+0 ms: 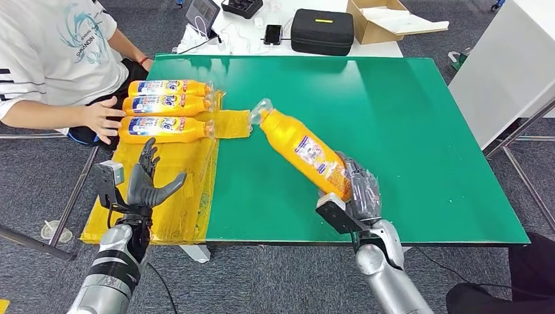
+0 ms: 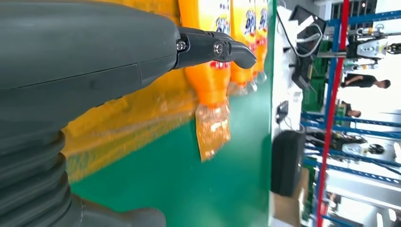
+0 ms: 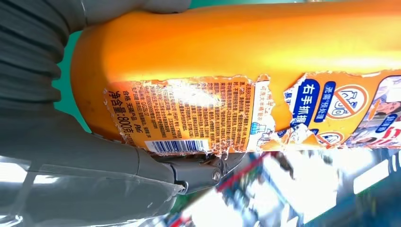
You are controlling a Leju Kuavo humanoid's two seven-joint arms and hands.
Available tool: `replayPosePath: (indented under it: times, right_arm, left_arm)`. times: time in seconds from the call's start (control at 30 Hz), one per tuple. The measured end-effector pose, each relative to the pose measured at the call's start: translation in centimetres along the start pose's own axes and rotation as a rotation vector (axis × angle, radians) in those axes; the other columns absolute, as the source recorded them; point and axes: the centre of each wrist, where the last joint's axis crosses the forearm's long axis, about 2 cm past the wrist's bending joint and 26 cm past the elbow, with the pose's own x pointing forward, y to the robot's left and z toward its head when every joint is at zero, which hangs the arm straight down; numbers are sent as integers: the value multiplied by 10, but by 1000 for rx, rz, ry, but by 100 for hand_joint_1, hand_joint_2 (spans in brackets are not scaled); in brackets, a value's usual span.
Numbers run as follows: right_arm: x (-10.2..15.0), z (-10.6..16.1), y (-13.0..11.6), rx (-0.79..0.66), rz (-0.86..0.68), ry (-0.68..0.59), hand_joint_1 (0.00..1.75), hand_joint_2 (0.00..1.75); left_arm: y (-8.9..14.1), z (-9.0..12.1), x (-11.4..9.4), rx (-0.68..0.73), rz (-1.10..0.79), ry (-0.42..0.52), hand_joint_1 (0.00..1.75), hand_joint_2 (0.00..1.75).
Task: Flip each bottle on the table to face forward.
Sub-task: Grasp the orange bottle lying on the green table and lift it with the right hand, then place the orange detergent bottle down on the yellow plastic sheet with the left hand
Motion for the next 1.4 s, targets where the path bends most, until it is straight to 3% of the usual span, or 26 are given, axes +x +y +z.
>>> replayPosePath:
  times: [0.2,0.47,0.57,0.73,1.0,1.13,1.4]
  right_arm:
    - [22,6,-10,-323,-35,-44,175,175]
    - [31,9,-13,-424,-66,-92,175,175]
    - [30,10,-3,-381,-102,-126,175,175]
    - [27,20,33,-253,-178,-99,175,175]
    - [59,32,102,-3,-276,-110,175,175]
    - [68,37,118,74,-278,-130,175,175]
    - [74,36,129,139,-251,-176,175,175]
  left_arm:
    - [-15,-1,4,-22,125,-15,0,175]
    - [-32,-4,7,-88,258,-28,0,175]
    - [-46,-2,7,-174,364,-22,0,175]
    - [-74,3,4,-342,520,0,0,175]
    - [-112,8,2,-523,636,53,0,175]
    - [-118,11,1,-557,635,73,0,175]
    - [-116,13,-1,-562,623,100,0,175]
